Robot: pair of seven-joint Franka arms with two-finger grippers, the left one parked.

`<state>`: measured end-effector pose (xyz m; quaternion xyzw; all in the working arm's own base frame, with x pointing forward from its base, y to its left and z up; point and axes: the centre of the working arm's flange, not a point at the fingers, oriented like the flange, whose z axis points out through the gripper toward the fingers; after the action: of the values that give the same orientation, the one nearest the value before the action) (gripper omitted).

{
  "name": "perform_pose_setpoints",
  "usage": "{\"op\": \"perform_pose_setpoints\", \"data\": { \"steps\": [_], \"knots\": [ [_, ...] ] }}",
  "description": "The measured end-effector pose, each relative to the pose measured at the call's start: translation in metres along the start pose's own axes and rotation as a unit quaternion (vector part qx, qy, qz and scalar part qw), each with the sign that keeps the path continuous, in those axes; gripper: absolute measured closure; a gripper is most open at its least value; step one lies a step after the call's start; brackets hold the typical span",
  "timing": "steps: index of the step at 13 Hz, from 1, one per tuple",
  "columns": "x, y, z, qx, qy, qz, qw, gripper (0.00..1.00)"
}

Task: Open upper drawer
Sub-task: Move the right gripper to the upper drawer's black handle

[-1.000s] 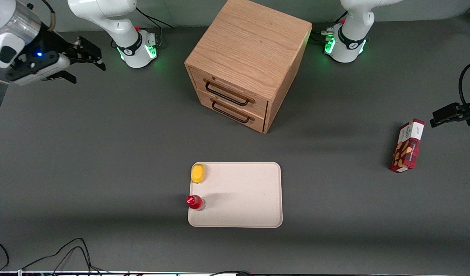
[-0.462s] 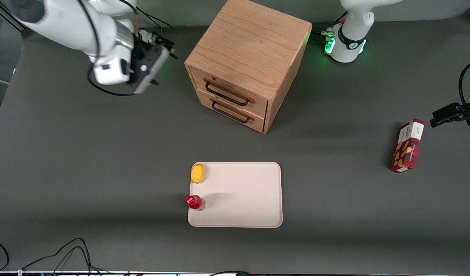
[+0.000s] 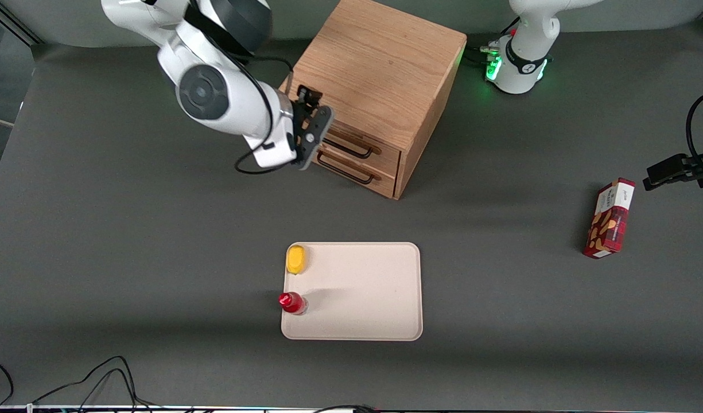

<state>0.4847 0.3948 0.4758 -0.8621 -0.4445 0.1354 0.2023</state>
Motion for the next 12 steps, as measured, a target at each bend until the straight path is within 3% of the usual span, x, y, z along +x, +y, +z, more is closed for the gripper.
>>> {"op": "perform_pose_setpoints", "data": {
  "steps": [3,6,12],
  "knots": [
    [0.012,0.021,0.025,0.018,-0.006,-0.002,0.9998,0.00],
    [0.019,0.031,0.046,0.020,-0.019,-0.004,0.9996,0.00],
    [0.030,0.036,0.062,0.015,-0.012,-0.010,0.9998,0.00]
  ]
}}
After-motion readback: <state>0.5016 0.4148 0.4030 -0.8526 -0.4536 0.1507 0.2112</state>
